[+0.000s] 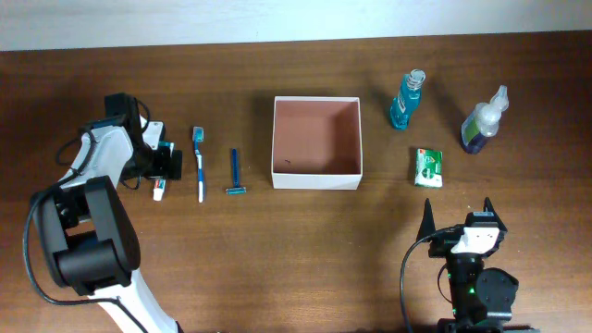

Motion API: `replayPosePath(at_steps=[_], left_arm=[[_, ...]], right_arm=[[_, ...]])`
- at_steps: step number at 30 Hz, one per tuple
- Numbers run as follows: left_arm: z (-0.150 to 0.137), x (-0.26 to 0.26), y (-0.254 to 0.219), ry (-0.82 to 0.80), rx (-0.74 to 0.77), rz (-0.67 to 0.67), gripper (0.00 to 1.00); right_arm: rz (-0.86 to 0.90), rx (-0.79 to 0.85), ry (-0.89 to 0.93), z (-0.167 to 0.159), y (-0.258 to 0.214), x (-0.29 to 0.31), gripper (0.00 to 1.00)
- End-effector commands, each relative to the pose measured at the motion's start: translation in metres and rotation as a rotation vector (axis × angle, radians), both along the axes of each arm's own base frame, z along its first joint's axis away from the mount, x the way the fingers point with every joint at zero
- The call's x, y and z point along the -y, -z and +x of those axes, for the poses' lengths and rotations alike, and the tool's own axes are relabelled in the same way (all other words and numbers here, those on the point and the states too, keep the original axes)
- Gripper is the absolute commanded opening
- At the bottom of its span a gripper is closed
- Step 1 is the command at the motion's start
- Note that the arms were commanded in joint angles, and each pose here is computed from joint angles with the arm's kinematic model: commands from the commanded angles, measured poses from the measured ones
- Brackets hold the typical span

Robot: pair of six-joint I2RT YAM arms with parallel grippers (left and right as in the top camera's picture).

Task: Pack container
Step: 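Lower the left gripper and close it on the toothpaste tube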

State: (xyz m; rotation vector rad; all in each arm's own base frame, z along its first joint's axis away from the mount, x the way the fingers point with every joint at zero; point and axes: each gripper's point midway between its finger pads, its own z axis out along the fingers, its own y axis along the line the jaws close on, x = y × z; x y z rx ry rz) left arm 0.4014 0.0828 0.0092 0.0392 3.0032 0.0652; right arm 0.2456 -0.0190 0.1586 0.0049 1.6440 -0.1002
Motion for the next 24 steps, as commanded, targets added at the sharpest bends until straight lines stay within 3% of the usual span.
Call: replayPosePath(at_steps=[1, 22, 23, 24], left_arm=[[0.007, 0.001, 0.001, 0.017, 0.010, -0.013, 0.99], [0.003, 0.002, 0.020, 0.017, -0.030, -0.022, 0.98], [0.003, 0.002, 0.020, 0.017, -0.030, -0.022, 0.90], [0.003, 0.002, 0.020, 0.017, -0.029, -0.022, 0.73]], right_arm=[[-0.005, -0.001, -0.019, 0.000, 0.002, -0.004, 0.98], [-0.005, 0.000, -0.019, 0.000, 0.001, -0.004, 0.98], [-0.005, 0.000, -0.019, 0.000, 0.001, -0.004, 0.98], [-0.005, -0.001, -0.019, 0.000, 0.002, -0.004, 0.98]])
